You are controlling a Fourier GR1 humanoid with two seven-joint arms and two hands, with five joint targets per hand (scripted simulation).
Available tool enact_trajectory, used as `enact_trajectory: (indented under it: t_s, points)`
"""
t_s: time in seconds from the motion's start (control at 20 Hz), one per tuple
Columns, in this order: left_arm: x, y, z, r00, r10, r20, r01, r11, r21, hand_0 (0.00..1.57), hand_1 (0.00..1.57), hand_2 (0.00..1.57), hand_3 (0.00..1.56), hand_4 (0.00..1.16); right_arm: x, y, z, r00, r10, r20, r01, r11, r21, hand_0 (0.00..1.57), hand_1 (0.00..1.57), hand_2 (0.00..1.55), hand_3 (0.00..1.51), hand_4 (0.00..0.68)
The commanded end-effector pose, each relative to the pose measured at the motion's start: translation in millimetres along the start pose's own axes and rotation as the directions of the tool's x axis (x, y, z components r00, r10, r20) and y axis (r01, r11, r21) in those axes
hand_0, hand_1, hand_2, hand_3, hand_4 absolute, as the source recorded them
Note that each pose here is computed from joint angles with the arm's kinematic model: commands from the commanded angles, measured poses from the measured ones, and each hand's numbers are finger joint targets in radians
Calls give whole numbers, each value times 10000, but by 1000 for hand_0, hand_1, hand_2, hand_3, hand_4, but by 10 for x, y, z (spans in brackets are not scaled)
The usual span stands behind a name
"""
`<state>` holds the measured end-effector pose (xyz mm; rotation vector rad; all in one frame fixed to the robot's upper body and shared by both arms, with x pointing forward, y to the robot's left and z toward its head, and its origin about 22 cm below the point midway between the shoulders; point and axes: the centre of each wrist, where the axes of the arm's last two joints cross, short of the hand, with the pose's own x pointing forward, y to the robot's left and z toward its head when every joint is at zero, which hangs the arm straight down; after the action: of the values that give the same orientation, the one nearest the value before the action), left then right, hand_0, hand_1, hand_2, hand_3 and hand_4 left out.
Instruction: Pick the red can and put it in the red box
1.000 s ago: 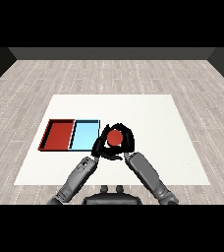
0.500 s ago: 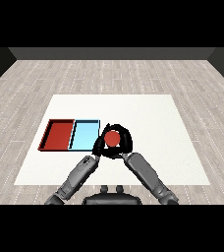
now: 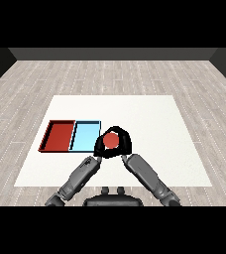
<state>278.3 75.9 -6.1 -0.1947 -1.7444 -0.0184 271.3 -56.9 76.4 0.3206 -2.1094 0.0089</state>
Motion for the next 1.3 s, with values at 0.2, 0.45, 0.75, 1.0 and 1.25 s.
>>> enact_trajectory:
  t_s: [0.2, 0.45, 0.75, 1.0, 1.25]
  points:
    - [255, -151, -186, 9994, -66, 335, 41, 9972, 750, 1571, 1571, 1554, 1474, 1137, -37, -20, 132, 9999, -171, -10, 172, 9997, 161, 1483, 1483, 1442, 1392, 642]
    - [163, -122, -133, 9883, 129, 1517, -254, 9964, 806, 1571, 1571, 1571, 1497, 1141, -56, -105, -93, 9980, -488, -403, 486, 9988, -43, 1444, 1444, 1389, 1342, 406]
    - [69, -44, -44, 9871, 189, 1589, -313, 9967, 755, 1571, 1571, 1571, 1513, 1147, -21, -4, -10, 9928, 497, -1090, -478, 9987, 200, 0, 0, 0, 0, 0]
    - [-3, -7, -110, 9886, -212, 1491, 40, 9934, 1147, 1571, 1571, 1571, 1505, 1140, -64, -52, 107, 9928, 412, -1127, -392, 9990, 207, 0, 0, 0, 0, 0]
    - [101, -74, -96, 9844, -369, 1718, 150, 9918, 1270, 1571, 1571, 1571, 1497, 1136, 203, 49, -40, 9898, 339, -1383, -355, 9993, -94, 0, 0, 0, 0, 0]
